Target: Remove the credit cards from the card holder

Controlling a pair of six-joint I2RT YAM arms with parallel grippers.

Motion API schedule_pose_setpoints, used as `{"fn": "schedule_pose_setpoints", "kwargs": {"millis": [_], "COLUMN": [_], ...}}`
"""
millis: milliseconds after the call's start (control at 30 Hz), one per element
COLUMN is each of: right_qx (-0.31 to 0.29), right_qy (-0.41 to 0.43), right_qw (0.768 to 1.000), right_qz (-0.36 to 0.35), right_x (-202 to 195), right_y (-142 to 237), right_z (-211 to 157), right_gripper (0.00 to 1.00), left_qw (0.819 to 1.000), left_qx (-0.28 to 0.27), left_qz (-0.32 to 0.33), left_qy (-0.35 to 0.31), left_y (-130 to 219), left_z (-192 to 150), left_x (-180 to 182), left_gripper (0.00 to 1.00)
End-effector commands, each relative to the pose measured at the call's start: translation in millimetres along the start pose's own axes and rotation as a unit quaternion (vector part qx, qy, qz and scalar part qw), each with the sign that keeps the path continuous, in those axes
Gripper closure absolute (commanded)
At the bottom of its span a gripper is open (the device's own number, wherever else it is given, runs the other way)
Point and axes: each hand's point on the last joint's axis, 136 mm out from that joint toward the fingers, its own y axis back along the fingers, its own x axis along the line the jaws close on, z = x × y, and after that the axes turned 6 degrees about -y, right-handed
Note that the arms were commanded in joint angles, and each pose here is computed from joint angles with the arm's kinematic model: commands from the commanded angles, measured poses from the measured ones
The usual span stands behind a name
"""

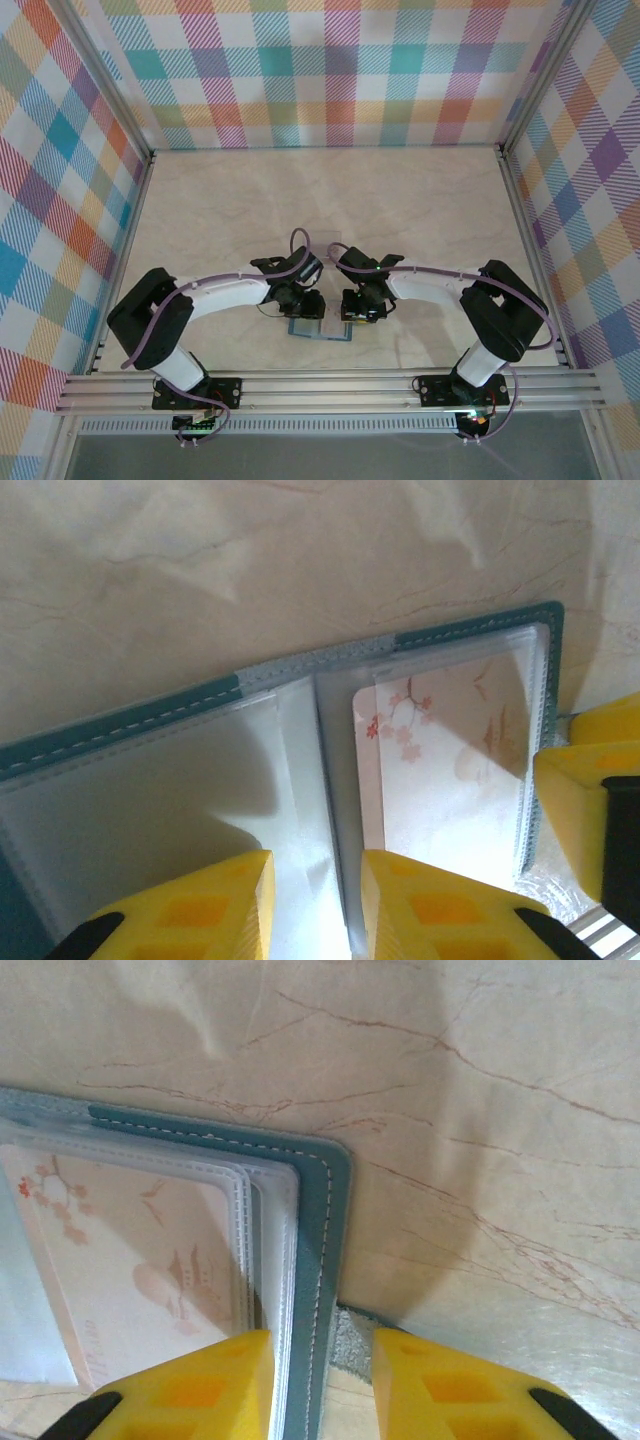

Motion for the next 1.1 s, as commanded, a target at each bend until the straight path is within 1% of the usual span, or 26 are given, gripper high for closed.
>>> {"fn": "schedule_pose_setpoints", "kwargs": {"millis": [0,267,467,700,800,967,1067], "right_qx": [0.008,0.007,0.008,0.009,0.009,0.010,0.010], "right_qy": [-0.007,-0.007,-0.007,-0.008,-0.008,-0.007,-0.008], "right_qw": [1.000,1.000,1.000,1.000,1.000,1.000,1.000], "right_qz": [-0.007,-0.013,-0.013,-0.013,-0.012,-0.016,-0.014], "right_x": [-5,-8,-9,-10,-10,-12,-13], "right_y": [-1,2,2,1,2,1,0], "right_z": [-6,-8,-8,-10,-10,-11,-12], "right_gripper": [0.67,0.67,0.67,0.67,0.67,0.67,0.67], "left_qw": [0.999,0.999,0.999,0.999,0.999,0.997,0.995], "left_qx": [0.029,0.040,0.033,0.044,0.050,0.054,0.060], "left_qz": [-0.017,-0.016,-0.009,-0.005,0.005,0.058,0.073], "left_qy": [-0.014,-0.019,-0.019,-0.020,-0.019,-0.025,-0.030], "left_y": [-8,-15,-12,-17,-20,-21,-23], "left_z": [-8,-11,-9,-14,-17,-20,-23], "left_x": [-2,0,2,3,7,23,25], "left_gripper": [0.71,0.69,0.68,0.62,0.62,0.64,0.65]}}
